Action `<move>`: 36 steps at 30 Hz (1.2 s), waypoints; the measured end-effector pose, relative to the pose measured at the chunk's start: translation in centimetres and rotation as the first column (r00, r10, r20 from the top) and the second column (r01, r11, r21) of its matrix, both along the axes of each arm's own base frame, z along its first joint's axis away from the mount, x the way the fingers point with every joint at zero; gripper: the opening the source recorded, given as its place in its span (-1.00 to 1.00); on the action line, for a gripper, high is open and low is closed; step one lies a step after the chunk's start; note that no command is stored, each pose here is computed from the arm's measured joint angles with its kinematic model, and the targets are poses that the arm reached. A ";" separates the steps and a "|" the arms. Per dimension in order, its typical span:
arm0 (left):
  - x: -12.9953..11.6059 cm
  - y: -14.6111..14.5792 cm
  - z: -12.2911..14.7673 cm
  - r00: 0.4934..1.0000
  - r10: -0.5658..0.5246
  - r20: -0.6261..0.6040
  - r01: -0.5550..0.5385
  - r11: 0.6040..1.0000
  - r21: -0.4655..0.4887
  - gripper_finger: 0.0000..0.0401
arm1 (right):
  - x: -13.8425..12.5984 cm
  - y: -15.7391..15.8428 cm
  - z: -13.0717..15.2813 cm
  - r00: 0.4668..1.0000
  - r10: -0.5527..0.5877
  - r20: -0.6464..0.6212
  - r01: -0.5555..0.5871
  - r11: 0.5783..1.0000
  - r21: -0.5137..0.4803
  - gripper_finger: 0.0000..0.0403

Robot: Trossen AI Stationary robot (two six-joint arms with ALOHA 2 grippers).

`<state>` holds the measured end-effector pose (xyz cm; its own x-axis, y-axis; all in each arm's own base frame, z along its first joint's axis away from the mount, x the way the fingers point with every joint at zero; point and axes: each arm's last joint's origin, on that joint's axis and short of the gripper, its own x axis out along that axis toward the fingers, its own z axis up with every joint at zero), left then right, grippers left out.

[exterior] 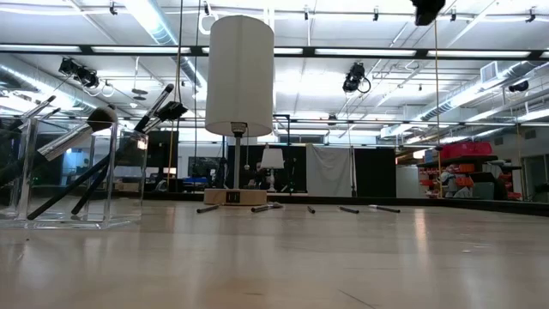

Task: Put items in baskets/containers
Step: Put the eyeshadow brush in the transparent organizer

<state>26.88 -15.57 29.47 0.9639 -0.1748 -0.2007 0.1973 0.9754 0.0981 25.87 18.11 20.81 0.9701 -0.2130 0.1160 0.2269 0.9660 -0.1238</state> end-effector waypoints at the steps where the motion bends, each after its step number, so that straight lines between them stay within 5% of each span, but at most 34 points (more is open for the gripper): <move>1: -0.4 0.1 0.4 0.998 0.011 -0.062 -0.012 1.000 -0.008 -0.89 | -0.1 0.1 0.0 1.000 -0.015 -0.004 0.015 1.000 -0.001 -0.48; 7: -2.5 -0.1 1.1 0.932 0.082 -0.354 -0.103 0.994 -0.040 -0.91 | -0.1 0.1 -0.4 0.999 -0.017 -0.030 0.017 1.000 0.013 -0.31; 11: -3.2 0.4 0.5 0.874 0.195 -0.444 -0.239 0.970 -0.045 -0.88 | 0.1 0.0 -0.6 0.999 -0.011 -0.044 0.012 1.000 0.021 -0.27; 19: -4.5 1.4 -0.8 0.760 0.363 -0.539 -0.415 0.909 0.029 -0.90 | 0.1 0.0 -0.8 0.999 -0.002 -0.053 0.003 1.000 0.021 -0.26; 36: -3.3 1.4 -2.3 0.704 0.327 -0.631 -0.424 0.906 -0.003 -0.88 | 0.1 0.0 -0.8 0.999 -0.002 -0.053 0.003 1.000 0.020 -0.26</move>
